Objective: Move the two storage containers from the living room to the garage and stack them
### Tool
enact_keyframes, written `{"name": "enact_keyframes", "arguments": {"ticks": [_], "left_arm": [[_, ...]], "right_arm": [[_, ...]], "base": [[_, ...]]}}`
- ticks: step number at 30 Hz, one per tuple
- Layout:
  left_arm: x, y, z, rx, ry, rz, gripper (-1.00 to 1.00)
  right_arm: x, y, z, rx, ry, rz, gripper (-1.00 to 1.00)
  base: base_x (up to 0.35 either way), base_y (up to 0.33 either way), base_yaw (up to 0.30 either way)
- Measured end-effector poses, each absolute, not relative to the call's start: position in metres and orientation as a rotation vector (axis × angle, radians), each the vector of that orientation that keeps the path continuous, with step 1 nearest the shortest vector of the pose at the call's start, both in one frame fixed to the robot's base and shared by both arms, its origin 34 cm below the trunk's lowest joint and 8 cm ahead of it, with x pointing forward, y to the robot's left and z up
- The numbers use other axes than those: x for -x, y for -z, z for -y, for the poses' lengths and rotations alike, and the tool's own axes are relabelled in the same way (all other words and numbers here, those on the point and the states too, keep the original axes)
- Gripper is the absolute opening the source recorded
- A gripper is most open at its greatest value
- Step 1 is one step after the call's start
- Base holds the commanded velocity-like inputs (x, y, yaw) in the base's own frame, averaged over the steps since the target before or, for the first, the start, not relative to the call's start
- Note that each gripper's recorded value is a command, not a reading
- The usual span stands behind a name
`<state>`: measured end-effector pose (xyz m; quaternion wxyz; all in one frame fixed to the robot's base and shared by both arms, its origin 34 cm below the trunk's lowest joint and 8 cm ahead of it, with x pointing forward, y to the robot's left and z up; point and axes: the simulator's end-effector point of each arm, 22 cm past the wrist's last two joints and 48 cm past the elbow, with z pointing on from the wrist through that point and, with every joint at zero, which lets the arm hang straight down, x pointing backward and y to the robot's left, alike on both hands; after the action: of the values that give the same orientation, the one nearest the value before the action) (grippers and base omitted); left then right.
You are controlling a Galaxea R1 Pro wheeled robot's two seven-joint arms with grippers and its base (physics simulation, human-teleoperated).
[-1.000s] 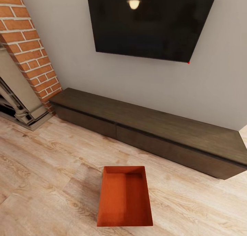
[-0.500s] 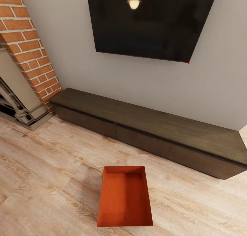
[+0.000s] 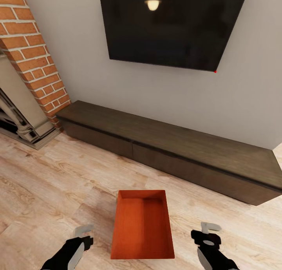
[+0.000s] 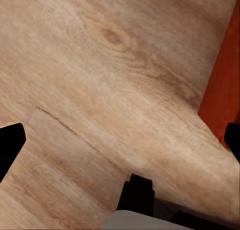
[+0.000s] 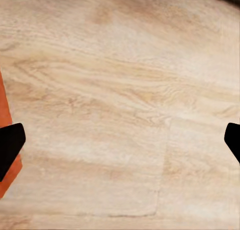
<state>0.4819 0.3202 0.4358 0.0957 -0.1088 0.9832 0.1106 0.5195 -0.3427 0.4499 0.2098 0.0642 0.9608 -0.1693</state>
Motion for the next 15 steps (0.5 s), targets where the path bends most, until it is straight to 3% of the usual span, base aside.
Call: {"name": "enact_keyframes", "arguments": {"ticks": [6,15], "left_arm": [[-0.542,-0.450,-0.245,0.224,-0.205,-2.854,1.00],[-0.576,-0.464,-0.229,0.194,-0.186,-2.746,1.00]], "right_arm": [[-0.526,-0.441,0.273,-0.072,0.238,-2.674,1.00],[-0.545,-0.449,0.250,-0.042,0.153,-2.583,1.00]], "base": [[0.000,0.000,0.000],[0.000,0.000,0.000]]}}
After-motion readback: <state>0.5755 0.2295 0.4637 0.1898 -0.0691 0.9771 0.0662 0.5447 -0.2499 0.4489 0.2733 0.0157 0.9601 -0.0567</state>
